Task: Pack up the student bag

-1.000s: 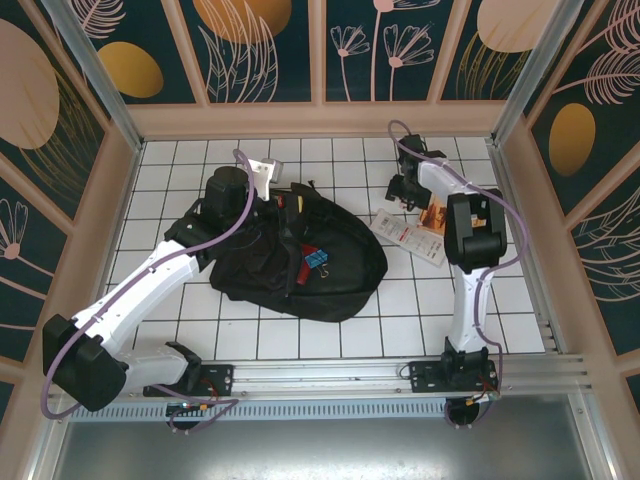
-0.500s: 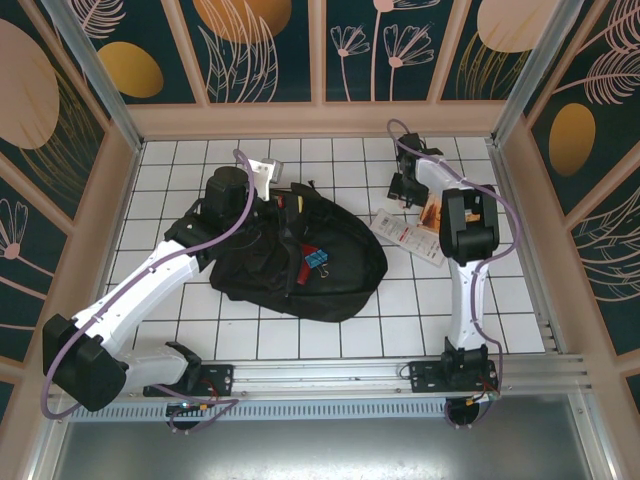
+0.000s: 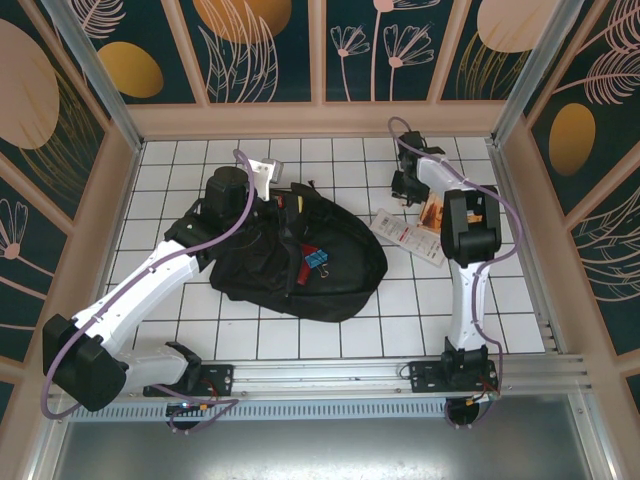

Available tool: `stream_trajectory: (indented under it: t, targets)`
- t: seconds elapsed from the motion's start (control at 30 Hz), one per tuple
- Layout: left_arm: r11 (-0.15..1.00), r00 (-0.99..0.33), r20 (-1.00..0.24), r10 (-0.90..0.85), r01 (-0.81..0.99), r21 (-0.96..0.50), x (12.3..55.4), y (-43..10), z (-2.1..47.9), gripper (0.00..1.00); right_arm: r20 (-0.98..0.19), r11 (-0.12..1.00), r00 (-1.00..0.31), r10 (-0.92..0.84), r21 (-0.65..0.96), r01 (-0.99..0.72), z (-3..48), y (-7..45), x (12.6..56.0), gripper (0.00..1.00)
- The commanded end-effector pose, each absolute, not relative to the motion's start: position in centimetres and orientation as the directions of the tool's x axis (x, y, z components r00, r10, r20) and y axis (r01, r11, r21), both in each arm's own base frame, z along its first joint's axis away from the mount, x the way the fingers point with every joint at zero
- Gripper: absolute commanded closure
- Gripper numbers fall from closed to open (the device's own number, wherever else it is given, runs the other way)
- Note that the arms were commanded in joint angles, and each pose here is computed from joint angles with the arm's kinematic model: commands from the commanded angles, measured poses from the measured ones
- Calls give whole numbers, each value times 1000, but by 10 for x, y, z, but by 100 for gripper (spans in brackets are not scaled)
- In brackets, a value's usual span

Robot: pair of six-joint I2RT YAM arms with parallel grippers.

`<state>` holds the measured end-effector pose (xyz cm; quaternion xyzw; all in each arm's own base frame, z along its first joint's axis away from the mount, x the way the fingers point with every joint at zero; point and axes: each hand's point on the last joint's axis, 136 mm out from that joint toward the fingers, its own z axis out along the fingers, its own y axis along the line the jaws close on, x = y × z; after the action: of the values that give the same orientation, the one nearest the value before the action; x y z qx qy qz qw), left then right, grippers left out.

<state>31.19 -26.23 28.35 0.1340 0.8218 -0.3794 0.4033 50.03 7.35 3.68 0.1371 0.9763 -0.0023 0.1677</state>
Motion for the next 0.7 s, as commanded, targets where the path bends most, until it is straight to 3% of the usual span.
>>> stream_trajectory:
  t: [0.0,0.27,0.43,0.67]
  targets:
    - [672,-582,-806,-106,556,-489,315,-262,299,100,-375,956,-882,285,47,289,68,67,498,66]
    - [679,-579,-808,-111,550,-487,316,-261,300,100,-491,962,-827,273,142,233,156,93,472,67]
    - [678,-577,-808,-119,547,-491,316,-260,305,100,-529,970,-824,203,223,95,201,146,412,67]
    - [678,-558,-818,-141,548,-490,318,-259,329,100,-488,919,-862,135,387,-76,208,226,323,66]
